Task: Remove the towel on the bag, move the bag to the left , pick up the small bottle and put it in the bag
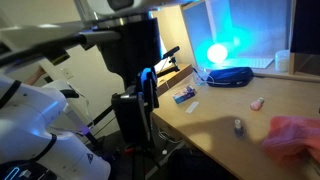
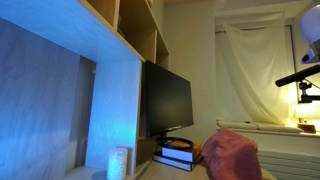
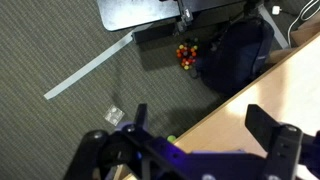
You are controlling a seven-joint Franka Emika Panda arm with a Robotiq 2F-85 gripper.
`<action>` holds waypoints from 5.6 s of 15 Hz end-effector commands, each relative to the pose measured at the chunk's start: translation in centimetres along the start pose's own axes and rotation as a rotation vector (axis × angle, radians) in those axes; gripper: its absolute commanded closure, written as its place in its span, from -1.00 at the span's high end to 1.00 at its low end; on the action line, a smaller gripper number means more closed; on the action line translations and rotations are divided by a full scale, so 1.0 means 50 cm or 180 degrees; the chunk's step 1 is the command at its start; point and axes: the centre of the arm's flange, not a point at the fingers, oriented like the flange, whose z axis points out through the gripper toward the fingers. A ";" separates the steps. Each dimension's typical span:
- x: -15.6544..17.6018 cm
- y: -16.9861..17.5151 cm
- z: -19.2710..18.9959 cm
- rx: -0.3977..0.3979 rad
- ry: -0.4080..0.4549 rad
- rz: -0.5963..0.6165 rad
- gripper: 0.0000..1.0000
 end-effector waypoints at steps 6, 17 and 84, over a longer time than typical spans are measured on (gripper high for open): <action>0.061 -0.128 -0.107 -0.0270 0.0198 -0.0240 1.00; 0.281 -0.440 -0.286 -0.0449 0.0900 -0.0360 1.00; 0.784 -0.260 0.339 -0.0454 0.0326 0.2362 1.00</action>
